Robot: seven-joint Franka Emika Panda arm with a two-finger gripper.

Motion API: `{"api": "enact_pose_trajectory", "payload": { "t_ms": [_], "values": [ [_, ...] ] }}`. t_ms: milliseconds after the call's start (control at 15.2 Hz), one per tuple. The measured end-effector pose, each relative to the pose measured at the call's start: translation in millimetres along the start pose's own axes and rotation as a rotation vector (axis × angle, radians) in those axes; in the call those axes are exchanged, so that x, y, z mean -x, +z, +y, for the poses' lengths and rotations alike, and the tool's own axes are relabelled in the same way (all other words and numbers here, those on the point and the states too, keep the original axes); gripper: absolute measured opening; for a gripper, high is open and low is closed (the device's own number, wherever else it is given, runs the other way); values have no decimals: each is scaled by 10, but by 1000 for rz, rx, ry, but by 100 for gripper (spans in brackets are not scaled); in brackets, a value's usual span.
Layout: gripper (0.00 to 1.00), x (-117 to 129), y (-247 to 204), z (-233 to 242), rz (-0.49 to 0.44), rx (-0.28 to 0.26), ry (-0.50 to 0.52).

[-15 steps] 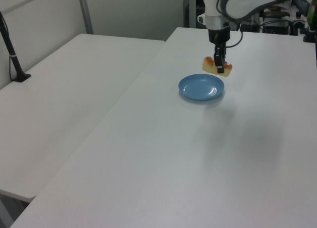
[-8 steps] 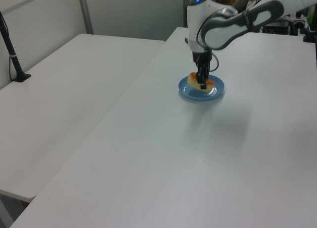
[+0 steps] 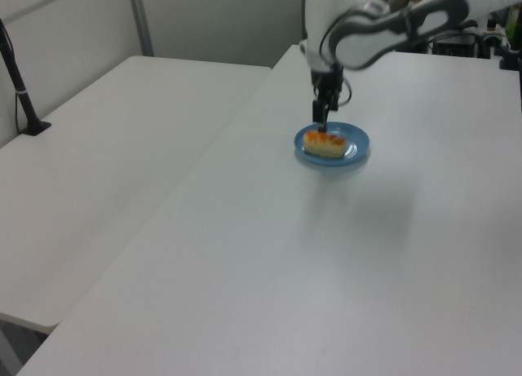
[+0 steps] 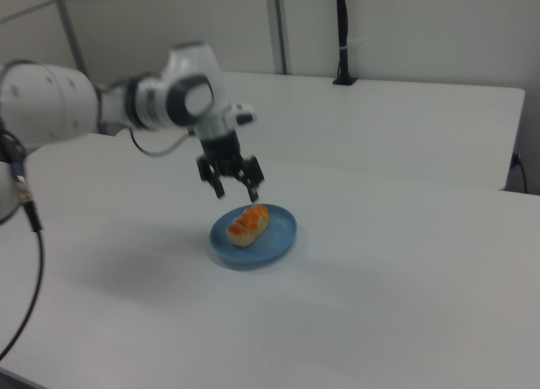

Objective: Put the bread onto the plate

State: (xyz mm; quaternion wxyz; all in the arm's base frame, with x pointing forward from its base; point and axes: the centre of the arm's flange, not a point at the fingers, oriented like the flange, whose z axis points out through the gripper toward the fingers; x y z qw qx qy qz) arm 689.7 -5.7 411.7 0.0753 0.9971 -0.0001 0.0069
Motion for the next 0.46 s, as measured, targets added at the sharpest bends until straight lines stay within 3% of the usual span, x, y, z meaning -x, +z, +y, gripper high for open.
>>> {"api": "enact_pose_trajectory", "payload": {
  "t_ms": [262,459],
  "values": [
    [100,709,-1261,277,-55,-23,36],
    [100,1156,-1808,455,-31,-60,67]
  ]
}}
